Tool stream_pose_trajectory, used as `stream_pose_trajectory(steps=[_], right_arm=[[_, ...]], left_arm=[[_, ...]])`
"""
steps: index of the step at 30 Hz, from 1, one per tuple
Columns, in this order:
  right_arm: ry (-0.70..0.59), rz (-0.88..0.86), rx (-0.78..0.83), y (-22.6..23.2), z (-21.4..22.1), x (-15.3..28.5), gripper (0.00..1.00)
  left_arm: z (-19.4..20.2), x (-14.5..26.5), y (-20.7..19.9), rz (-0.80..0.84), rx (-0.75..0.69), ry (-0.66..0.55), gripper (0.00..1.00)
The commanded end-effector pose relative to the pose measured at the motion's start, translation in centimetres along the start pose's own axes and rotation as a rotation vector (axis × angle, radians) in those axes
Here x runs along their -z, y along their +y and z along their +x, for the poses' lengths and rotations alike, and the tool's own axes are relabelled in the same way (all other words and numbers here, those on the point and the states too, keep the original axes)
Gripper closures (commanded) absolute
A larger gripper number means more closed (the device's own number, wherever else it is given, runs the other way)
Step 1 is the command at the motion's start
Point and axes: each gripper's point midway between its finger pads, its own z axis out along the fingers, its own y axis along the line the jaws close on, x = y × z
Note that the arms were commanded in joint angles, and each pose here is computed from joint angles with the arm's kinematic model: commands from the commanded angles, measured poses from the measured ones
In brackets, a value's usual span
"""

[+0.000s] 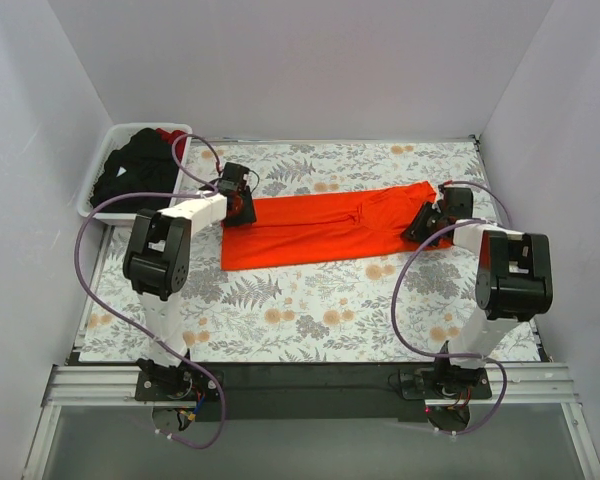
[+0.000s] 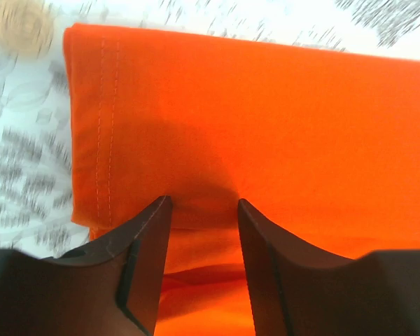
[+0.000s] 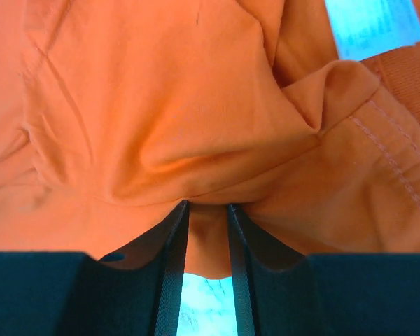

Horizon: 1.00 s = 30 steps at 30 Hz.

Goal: Fold and stack the t-shirts
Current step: Fold the tshirt

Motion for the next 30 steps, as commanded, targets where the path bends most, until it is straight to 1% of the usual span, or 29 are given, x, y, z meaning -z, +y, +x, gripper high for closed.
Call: stream_pose_trajectory(steps=[1, 2, 3, 4, 5, 6, 7, 8, 9, 10, 11, 12, 14, 16, 17, 18, 21, 22, 24, 25, 27, 28, 30], right_arm=[[-0.032, -0.018, 0.025, 0.5, -2.3, -1.8, 0.65], [-0.028, -0.030, 0.031, 0.7, -2.6, -2.2, 0.65], [0.006, -0.047, 0.025, 0.6, -2.1, -3.2, 0.66], [-0.008, -0.070, 0.042, 1.4, -3.4, -3.5, 0.67], [-0.004, -0.087, 0.050, 1.7, -3.7, -3.9, 0.67], [0.029, -0.107, 0.049, 1.8, -3.2, -4.9, 0.67], [0.012, -0.138, 0.070, 3.0, -4.6, -5.3, 0.67], [0.017, -0.155, 0.087, 3.4, -4.8, -5.8, 0.67], [0.040, -0.176, 0.092, 3.7, -4.6, -6.8, 0.67], [0.050, -0.200, 0.110, 4.5, -4.5, -7.4, 0.67], [0.027, -0.231, 0.130, 5.8, -6.0, -7.7, 0.67], [0.052, -0.247, 0.127, 5.6, -5.6, -8.7, 0.67], [0.079, -0.294, 0.170, 8.2, -4.9, -9.8, 0.67], [0.084, -0.337, 0.207, 10.2, -5.3, -11.1, 0.67], [0.093, -0.348, 0.216, 10.7, -5.2, -11.5, 0.67], [0.079, -0.378, 0.239, 11.9, -6.2, -12.1, 0.66], [0.134, -0.404, 0.258, 13.2, -5.1, -13.4, 0.66], [0.119, -0.425, 0.283, 14.6, -5.8, -13.4, 0.66], [0.117, -0.431, 0.290, 15.1, -6.0, -13.8, 0.66], [0.102, -0.441, 0.296, 15.9, -6.6, -13.6, 0.66], [0.080, -0.442, 0.297, 16.5, -7.4, -13.1, 0.65], [0.069, -0.440, 0.297, 16.7, -7.9, -12.7, 0.64], [0.029, -0.442, 0.316, 17.5, -9.1, -10.8, 0.64]], left_arm=[[6.8, 1.7, 3.2, -0.108, 0.040, 0.193, 0.61], [8.1, 2.4, 3.5, -0.119, 0.049, 0.231, 0.61], [8.4, 3.9, 3.3, -0.099, 0.066, 0.231, 0.61], [11.1, 4.5, 3.6, -0.091, 0.079, 0.289, 0.62], [12.7, 5.3, 3.6, -0.070, 0.088, 0.319, 0.62], [14.0, 6.5, 2.7, -0.006, 0.101, 0.354, 0.61], [16.5, 8.3, 2.7, 0.039, 0.133, 0.399, 0.62], [17.5, 9.3, 2.2, 0.074, 0.137, 0.407, 0.61], [18.8, 10.5, 1.5, 0.121, 0.153, 0.439, 0.62], [19.2, 12.0, 1.2, 0.160, 0.168, 0.422, 0.62], [21.6, 12.8, 1.3, 0.161, 0.182, 0.471, 0.61], [22.6, 13.5, 1.1, 0.173, 0.191, 0.486, 0.61], [24.3, 15.3, -0.3, 0.239, 0.214, 0.518, 0.61], [24.9, 16.6, -1.7, 0.317, 0.225, 0.545, 0.59], [24.8, 17.1, -2.7, 0.366, 0.227, 0.535, 0.59], [25.3, 17.3, -3.0, 0.381, 0.250, 0.554, 0.58], [25.8, 17.4, -4.0, 0.419, 0.273, 0.586, 0.58], [25.9, 17.4, -4.2, 0.421, 0.271, 0.596, 0.57], [26.2, 17.6, -5.2, 0.445, 0.257, 0.623, 0.54], [26.4, 17.9, -5.8, 0.463, 0.248, 0.632, 0.51], [25.8, 18.5, -6.6, 0.492, 0.245, 0.630, 0.49], [24.9, 18.9, -7.3, 0.513, 0.240, 0.608, 0.46], [23.6, 19.2, -7.6, 0.516, 0.238, 0.561, 0.43]])
